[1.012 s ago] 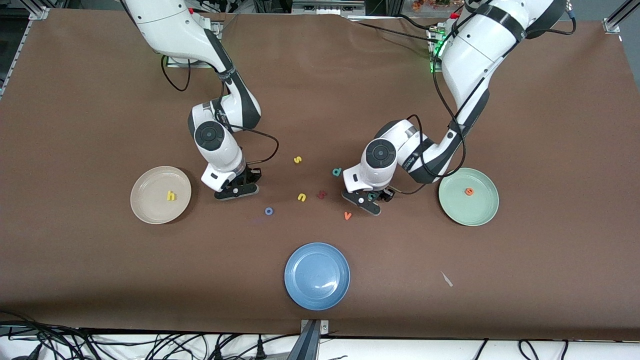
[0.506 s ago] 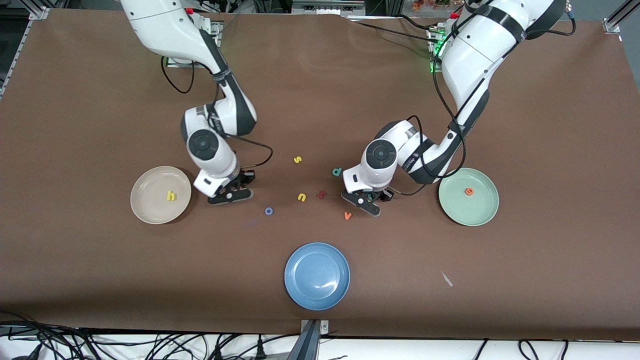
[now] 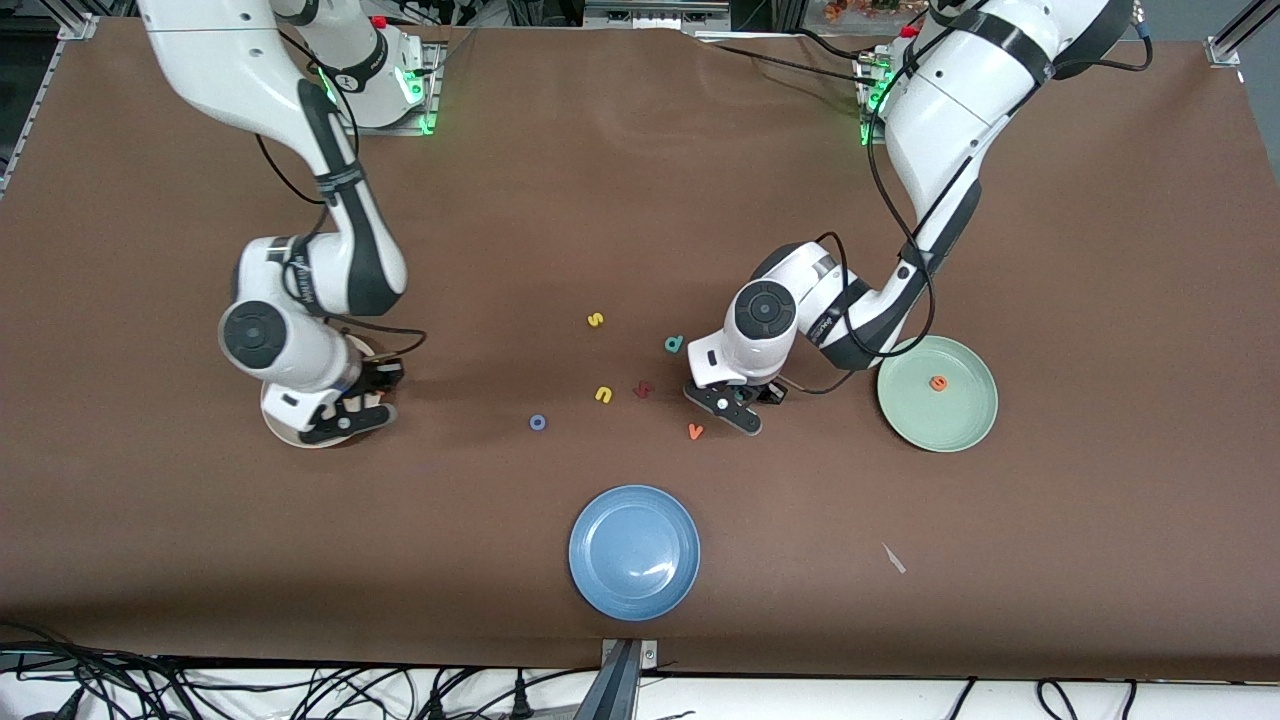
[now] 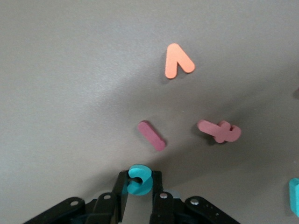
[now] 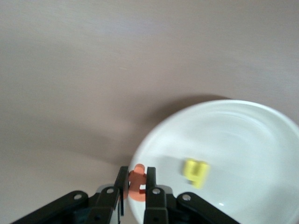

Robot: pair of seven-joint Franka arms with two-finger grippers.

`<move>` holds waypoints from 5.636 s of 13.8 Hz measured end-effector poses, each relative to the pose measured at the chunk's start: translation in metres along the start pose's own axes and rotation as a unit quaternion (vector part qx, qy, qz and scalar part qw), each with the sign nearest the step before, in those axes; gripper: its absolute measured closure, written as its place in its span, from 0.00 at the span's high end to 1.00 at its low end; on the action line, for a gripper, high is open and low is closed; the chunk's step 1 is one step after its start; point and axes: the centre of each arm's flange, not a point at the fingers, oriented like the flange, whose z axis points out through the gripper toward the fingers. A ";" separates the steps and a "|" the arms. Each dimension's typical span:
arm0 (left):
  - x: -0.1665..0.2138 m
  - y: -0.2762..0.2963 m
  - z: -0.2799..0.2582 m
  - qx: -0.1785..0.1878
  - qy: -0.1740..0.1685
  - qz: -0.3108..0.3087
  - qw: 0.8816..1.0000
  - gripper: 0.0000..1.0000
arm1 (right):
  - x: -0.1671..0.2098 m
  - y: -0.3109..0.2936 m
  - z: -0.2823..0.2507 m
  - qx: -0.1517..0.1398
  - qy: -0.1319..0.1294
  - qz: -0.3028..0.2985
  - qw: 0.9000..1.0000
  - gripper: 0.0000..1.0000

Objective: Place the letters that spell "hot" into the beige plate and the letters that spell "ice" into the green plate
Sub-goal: 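Drop the orange t on the white plate while the left drops c on green, then reach the right gripper to the blue o while the left reaches the pink i, then carry the blue o to the white plate while the left carries i to green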

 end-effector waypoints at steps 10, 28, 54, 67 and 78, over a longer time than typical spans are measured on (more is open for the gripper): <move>-0.027 -0.143 -0.072 0.035 -0.077 -0.025 0.996 0.22 | 0.002 -0.015 -0.003 0.023 -0.005 0.064 0.998 0.97; -0.054 -0.188 -0.063 -0.034 -0.107 -0.037 0.993 1.00 | 0.096 -0.247 0.033 0.035 0.052 0.264 0.962 1.00; 0.046 0.000 -0.022 -0.033 -0.029 -0.304 0.952 0.94 | 0.104 -0.256 0.038 0.029 0.046 0.261 0.964 0.40; 0.045 0.003 -0.001 -0.037 -0.035 -0.302 0.952 0.45 | 0.105 -0.252 0.034 0.026 0.043 0.262 0.964 0.27; 0.042 -0.065 -0.038 -0.020 -0.052 -0.249 0.967 0.07 | 0.057 -0.042 -0.033 -0.030 -0.009 0.100 0.994 0.27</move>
